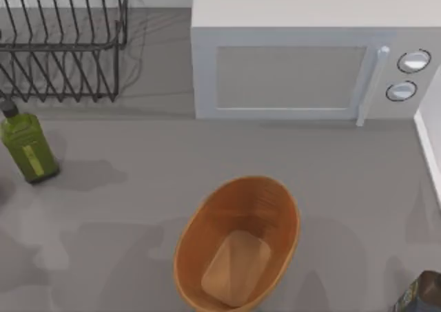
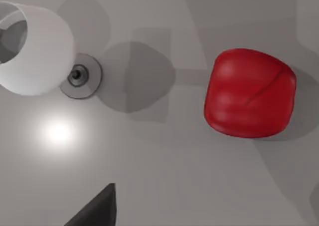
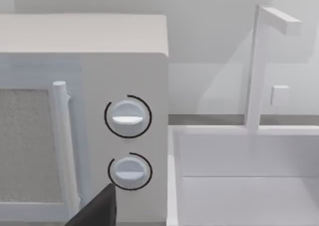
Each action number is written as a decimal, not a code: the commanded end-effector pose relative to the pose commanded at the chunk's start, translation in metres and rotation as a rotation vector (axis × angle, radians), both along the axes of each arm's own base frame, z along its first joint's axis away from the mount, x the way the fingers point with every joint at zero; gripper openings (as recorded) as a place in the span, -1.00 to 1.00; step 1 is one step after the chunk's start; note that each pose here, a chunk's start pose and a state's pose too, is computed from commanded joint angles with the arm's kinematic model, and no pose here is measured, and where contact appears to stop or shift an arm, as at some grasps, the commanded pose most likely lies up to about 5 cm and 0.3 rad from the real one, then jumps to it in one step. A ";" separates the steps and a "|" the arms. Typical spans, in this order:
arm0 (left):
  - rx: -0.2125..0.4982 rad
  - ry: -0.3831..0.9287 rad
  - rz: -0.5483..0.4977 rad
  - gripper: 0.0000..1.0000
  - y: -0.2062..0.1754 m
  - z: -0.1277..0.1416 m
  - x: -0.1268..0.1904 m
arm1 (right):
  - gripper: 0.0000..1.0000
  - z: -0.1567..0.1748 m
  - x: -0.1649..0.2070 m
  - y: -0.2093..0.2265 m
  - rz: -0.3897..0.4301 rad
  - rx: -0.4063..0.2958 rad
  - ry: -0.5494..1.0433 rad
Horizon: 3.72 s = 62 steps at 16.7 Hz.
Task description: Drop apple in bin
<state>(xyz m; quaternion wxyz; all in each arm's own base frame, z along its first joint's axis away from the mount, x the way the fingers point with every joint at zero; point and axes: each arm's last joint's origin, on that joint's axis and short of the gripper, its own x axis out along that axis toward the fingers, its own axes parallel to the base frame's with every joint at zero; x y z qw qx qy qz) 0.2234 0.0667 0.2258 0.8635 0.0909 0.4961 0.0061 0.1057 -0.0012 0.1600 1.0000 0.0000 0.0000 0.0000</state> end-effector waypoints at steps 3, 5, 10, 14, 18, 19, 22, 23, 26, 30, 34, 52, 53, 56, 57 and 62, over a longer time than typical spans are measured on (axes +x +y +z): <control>-0.056 0.244 -0.044 1.00 0.014 -0.021 0.043 | 1.00 0.000 0.000 0.000 0.000 0.000 0.000; -0.085 0.355 -0.074 1.00 0.019 -0.034 0.068 | 1.00 0.000 0.000 0.000 0.000 0.000 0.000; -0.111 0.462 -0.125 1.00 0.019 -0.047 0.108 | 1.00 0.000 0.000 0.000 0.000 0.000 0.000; -0.112 0.467 -0.130 1.00 0.018 -0.048 0.112 | 1.00 0.000 0.000 0.000 0.000 0.000 0.000; -0.111 0.466 -0.126 1.00 0.020 -0.049 0.109 | 1.00 0.000 0.000 0.000 0.000 0.000 0.000; -0.111 0.467 -0.128 1.00 0.020 -0.051 0.106 | 1.00 0.000 0.000 0.000 0.000 0.000 0.000; -0.111 0.470 -0.130 1.00 0.019 -0.068 0.098 | 1.00 0.000 0.000 0.000 0.000 0.000 0.000; -0.112 0.471 -0.130 1.00 0.018 -0.076 0.097 | 1.00 0.000 0.000 0.000 0.000 0.000 0.000; -0.112 0.476 -0.130 1.00 0.017 -0.099 0.100 | 1.00 0.000 0.000 0.000 0.000 0.000 0.000; -0.111 0.470 -0.129 1.00 0.016 -0.116 0.114 | 1.00 0.000 0.000 0.000 0.000 0.000 0.000; -0.112 0.467 -0.130 1.00 0.015 -0.117 0.117 | 1.00 0.000 0.000 0.000 0.000 0.000 0.000; -0.112 0.467 -0.130 -1.00 0.015 -0.117 0.117 | 1.00 0.000 0.000 0.000 0.000 0.000 0.000; -0.112 0.467 -0.130 -1.00 0.015 -0.117 0.117 | 1.00 0.000 0.000 0.000 0.000 0.000 0.000; -0.112 0.467 -0.130 -1.00 0.015 -0.117 0.117 | 1.00 0.000 0.000 0.000 0.000 0.000 0.000; -0.089 0.471 -0.119 -1.00 0.019 -0.112 0.114 | 1.00 0.000 0.000 0.000 0.000 0.000 0.000; -0.092 0.477 -0.128 -1.00 0.017 -0.104 0.104 | 1.00 0.000 0.000 0.000 0.000 0.000 0.000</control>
